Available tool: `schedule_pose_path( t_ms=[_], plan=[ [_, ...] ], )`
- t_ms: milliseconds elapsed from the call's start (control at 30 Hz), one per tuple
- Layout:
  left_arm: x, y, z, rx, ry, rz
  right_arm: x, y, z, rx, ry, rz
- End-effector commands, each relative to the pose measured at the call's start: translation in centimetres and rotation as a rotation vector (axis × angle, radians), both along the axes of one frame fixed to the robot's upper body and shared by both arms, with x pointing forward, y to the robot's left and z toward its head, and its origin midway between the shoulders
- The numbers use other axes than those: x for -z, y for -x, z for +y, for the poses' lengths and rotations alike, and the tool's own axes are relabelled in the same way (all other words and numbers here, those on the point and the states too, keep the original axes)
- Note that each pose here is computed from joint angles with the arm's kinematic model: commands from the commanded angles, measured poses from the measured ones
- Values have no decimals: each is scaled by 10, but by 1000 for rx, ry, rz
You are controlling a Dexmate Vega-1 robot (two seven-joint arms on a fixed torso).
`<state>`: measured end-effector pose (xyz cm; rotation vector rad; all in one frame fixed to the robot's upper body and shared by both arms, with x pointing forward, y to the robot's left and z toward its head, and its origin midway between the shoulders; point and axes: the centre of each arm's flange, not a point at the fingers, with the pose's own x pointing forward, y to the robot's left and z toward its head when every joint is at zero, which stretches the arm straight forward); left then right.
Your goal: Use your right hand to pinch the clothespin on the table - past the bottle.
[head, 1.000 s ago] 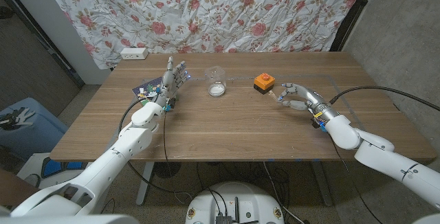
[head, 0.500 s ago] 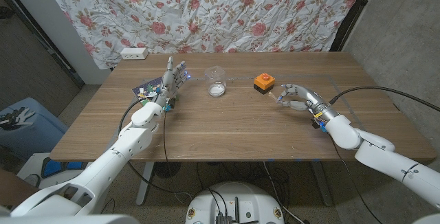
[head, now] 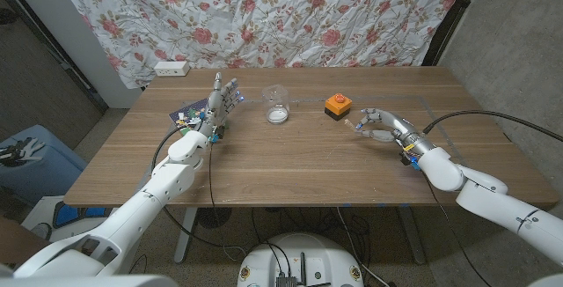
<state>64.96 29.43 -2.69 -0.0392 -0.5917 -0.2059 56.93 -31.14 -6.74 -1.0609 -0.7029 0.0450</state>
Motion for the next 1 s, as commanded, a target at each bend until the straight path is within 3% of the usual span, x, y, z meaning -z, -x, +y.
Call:
schedule_pose_path(
  t_ms=[33, 1000],
  plan=[
    [0, 0, 0, -1, 1, 0, -1, 0, 0, -13, 15, 13],
    [0, 0, 0, 1, 0, 0, -12, 0, -2, -8, 80, -10]
  ],
)
